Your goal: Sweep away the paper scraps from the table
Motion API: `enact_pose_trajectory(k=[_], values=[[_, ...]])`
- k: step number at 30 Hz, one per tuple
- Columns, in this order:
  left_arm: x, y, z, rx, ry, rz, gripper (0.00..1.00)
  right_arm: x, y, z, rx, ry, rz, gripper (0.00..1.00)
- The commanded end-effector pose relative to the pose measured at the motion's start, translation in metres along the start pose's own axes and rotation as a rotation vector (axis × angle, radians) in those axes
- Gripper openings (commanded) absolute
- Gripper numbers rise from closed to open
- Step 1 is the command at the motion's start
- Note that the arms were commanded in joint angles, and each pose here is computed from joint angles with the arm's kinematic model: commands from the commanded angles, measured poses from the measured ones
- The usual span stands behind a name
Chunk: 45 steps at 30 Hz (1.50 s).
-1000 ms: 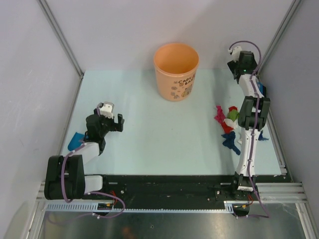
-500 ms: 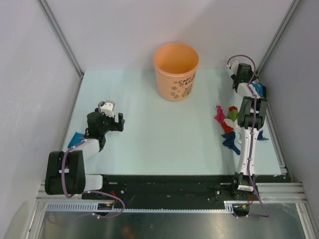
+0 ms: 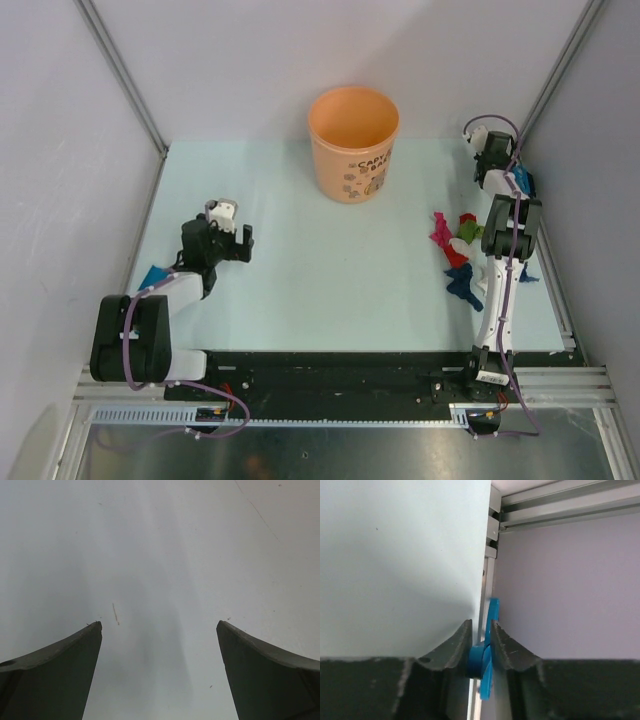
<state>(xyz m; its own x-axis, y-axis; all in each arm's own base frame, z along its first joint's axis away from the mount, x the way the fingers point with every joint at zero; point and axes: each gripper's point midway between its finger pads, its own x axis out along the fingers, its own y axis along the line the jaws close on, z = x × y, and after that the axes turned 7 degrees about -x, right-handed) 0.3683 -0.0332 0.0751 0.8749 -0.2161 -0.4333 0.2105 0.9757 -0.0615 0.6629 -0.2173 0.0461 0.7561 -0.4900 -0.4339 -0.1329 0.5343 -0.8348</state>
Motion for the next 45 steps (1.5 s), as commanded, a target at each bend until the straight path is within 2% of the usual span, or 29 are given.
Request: enact_pose_trajectory(k=[1,2,7,11,19,24,27,28,30,33,34,35,36,39,40,42,44,45], values=[[0.006,-0.005,0.016,0.047,-0.025,0.001,1.00,0.008,-0.008,0.001,0.029,-0.038,-0.036,0.08],[0.006,-0.005,0.016,0.050,-0.021,0.001,1.00,0.006,-0.017,0.003,0.049,-0.039,-0.071,0.00],[0.006,-0.006,0.016,0.051,-0.023,0.001,1.00,-0.021,-0.074,0.033,0.199,-0.112,-0.175,0.00],[0.005,-0.007,0.015,0.055,-0.022,0.000,1.00,-0.074,-0.133,0.081,0.332,-0.266,-0.220,0.00],[0.006,-0.008,0.015,0.057,-0.018,-0.003,1.00,-0.160,-0.165,0.138,0.404,-0.440,-0.195,0.00],[0.006,-0.009,0.015,0.062,-0.018,-0.009,1.00,-0.229,-0.180,0.180,0.515,-0.594,-0.066,0.00],[0.007,-0.010,0.015,0.070,-0.014,-0.020,1.00,-0.285,-0.181,0.206,0.603,-0.694,0.080,0.00],[0.007,-0.014,0.014,0.074,-0.012,-0.043,1.00,-0.317,-0.184,0.216,0.652,-0.737,0.132,0.00],[0.006,-0.017,0.015,0.115,-0.015,-0.064,1.00,-0.342,-0.186,0.217,0.690,-0.746,0.165,0.00],[0.001,-0.022,0.020,0.166,-0.022,-0.089,1.00,-0.403,-0.169,0.227,0.675,-0.742,0.185,0.00],[-0.007,-0.031,0.031,0.176,-0.033,-0.135,1.00,-0.413,-0.159,0.222,0.657,-0.705,0.197,0.00],[-0.012,-0.039,0.038,0.202,-0.041,-0.182,1.00,-0.447,-0.149,0.227,0.635,-0.740,0.232,0.00],[-0.019,-0.047,0.045,0.214,-0.048,-0.228,1.00,-0.461,-0.139,0.226,0.619,-0.746,0.266,0.00],[-0.055,-0.089,0.095,0.271,-0.113,-0.441,1.00,-0.525,-0.097,0.222,0.571,-0.811,0.494,0.00],[-0.073,-0.101,0.095,0.267,-0.089,-0.493,1.00,-0.549,-0.074,0.221,0.529,-0.851,0.634,0.00],[-0.102,-0.129,0.119,0.330,-0.145,-0.616,1.00,-0.594,-0.047,0.209,0.488,-0.918,0.808,0.00],[-0.132,-0.149,0.119,0.363,-0.122,-0.717,1.00,-0.632,-0.020,0.199,0.433,-0.987,0.984,0.00],[-0.153,-0.168,0.134,0.375,-0.151,-0.819,1.00,-0.658,0.004,0.188,0.374,-1.024,1.099,0.00]])
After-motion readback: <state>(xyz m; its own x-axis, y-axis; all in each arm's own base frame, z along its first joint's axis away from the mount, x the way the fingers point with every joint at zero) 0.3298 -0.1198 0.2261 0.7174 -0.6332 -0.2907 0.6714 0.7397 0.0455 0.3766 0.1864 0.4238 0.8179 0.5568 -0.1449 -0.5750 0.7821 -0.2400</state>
